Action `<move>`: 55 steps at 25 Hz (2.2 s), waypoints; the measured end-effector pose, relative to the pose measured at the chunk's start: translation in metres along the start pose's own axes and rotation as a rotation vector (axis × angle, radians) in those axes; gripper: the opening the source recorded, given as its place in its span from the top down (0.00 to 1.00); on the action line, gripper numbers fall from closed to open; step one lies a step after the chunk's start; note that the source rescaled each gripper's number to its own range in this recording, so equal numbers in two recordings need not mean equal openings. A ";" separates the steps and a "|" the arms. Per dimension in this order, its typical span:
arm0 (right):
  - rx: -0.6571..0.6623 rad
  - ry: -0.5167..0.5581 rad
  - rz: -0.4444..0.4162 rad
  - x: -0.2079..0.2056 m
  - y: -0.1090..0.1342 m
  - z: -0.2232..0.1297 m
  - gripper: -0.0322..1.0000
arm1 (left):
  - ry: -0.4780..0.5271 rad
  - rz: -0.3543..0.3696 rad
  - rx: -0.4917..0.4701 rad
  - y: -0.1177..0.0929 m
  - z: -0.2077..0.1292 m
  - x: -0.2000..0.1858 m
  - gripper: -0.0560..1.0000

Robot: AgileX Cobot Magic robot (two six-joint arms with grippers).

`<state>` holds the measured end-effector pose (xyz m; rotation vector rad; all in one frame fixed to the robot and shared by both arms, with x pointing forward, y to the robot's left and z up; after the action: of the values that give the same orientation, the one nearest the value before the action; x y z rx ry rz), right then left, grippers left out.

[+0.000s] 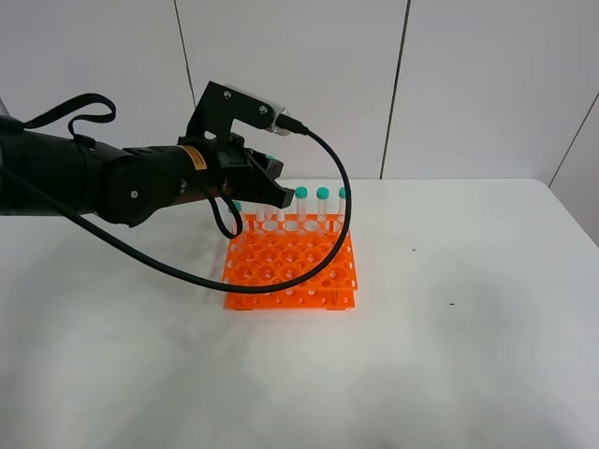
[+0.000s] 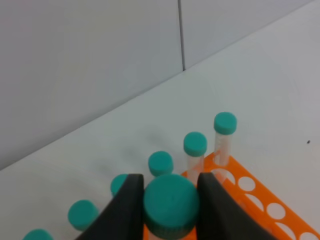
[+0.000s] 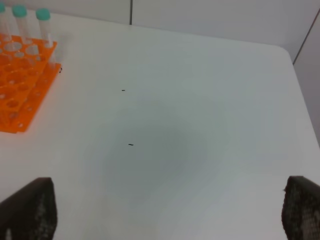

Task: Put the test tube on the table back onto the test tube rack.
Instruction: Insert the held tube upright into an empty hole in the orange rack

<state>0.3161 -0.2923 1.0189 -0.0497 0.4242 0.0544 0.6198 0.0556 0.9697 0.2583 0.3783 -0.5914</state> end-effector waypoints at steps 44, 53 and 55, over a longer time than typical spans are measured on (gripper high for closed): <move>0.000 0.000 0.000 0.000 0.000 0.000 0.00 | -0.036 0.074 -0.028 0.039 -0.020 0.031 0.95; 0.000 0.000 0.000 0.000 0.000 0.000 0.00 | 0.024 0.067 -0.121 0.038 -0.031 0.031 0.95; 0.000 0.000 0.000 0.000 0.000 0.000 0.00 | 0.024 0.067 -0.122 0.038 -0.031 0.031 0.95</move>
<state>0.3161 -0.2923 1.0189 -0.0497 0.4242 0.0544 0.6572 0.0809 0.9338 0.1612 0.4259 -0.4974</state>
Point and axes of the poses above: a point on each arm's last joint axis where the gripper is mounted, x pointing out along that axis toward the gripper, y along the wrist's bending axis when the last joint is at zero, z = x × y, the point moved 9 cm from there along x, pointing out along that axis toward the gripper, and after that the axes turned 2 degrees about x, right-handed, at the moved point
